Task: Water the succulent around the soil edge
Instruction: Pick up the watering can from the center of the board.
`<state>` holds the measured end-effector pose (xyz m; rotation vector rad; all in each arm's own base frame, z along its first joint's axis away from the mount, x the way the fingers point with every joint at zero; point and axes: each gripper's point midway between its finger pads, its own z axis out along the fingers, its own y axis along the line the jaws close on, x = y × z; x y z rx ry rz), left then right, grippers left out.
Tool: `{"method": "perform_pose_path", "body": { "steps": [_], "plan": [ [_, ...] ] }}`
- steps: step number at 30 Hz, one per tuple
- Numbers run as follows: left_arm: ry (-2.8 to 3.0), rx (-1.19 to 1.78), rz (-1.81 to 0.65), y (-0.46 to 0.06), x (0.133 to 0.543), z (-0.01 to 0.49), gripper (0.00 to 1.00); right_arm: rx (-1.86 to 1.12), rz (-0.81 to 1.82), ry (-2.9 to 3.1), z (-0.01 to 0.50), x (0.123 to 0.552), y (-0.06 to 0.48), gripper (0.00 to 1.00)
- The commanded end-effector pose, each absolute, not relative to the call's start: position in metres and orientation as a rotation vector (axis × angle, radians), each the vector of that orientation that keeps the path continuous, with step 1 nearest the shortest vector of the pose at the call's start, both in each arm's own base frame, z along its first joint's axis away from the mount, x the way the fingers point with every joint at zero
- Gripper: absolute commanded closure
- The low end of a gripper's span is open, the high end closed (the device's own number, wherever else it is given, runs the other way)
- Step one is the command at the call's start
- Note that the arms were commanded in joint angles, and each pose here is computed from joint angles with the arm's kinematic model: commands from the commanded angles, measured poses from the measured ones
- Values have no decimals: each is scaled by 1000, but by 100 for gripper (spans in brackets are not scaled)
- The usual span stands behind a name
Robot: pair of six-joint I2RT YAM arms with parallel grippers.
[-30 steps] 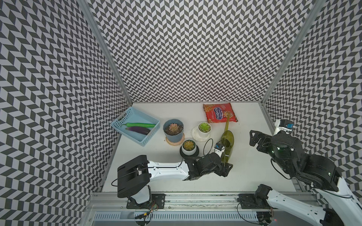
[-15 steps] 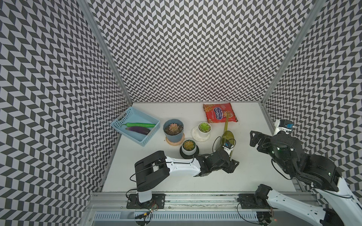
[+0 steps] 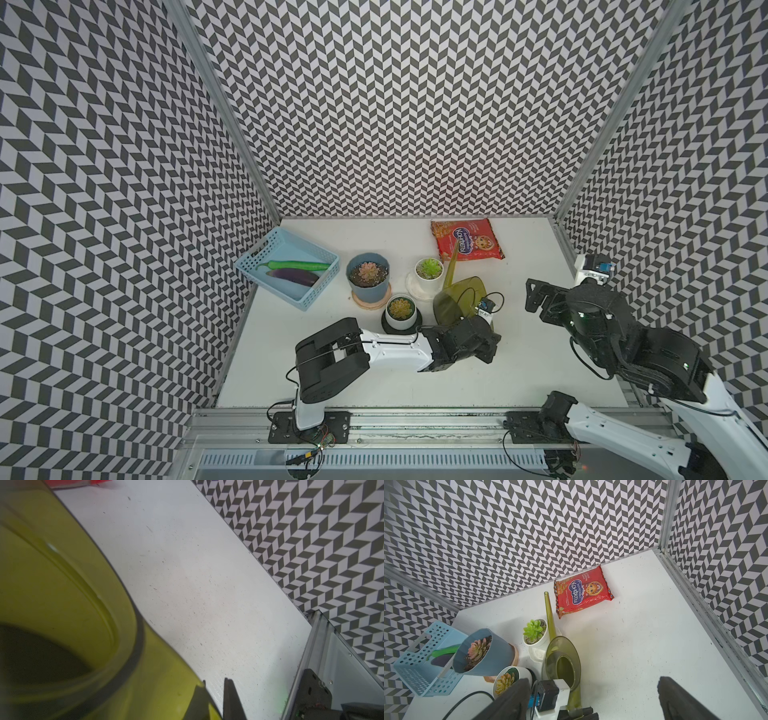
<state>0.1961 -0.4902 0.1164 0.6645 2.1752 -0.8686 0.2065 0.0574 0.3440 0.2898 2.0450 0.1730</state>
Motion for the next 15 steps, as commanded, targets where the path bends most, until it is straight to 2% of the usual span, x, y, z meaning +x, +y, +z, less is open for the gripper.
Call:
{"method": "perform_pose_path", "body": {
  "steps": [1, 9, 15],
  "plan": [
    [2084, 736, -829, -492, 203, 158, 100, 296, 173, 1995, 355, 212, 58, 0],
    [1796, 1010, -1095, -505, 163, 283, 100, 299, 201, 1940, 366, 219, 62, 0],
    [1635, 1075, -1302, -494, 139, 356, 100, 284, 208, 1929, 371, 222, 66, 0]
  ]
}}
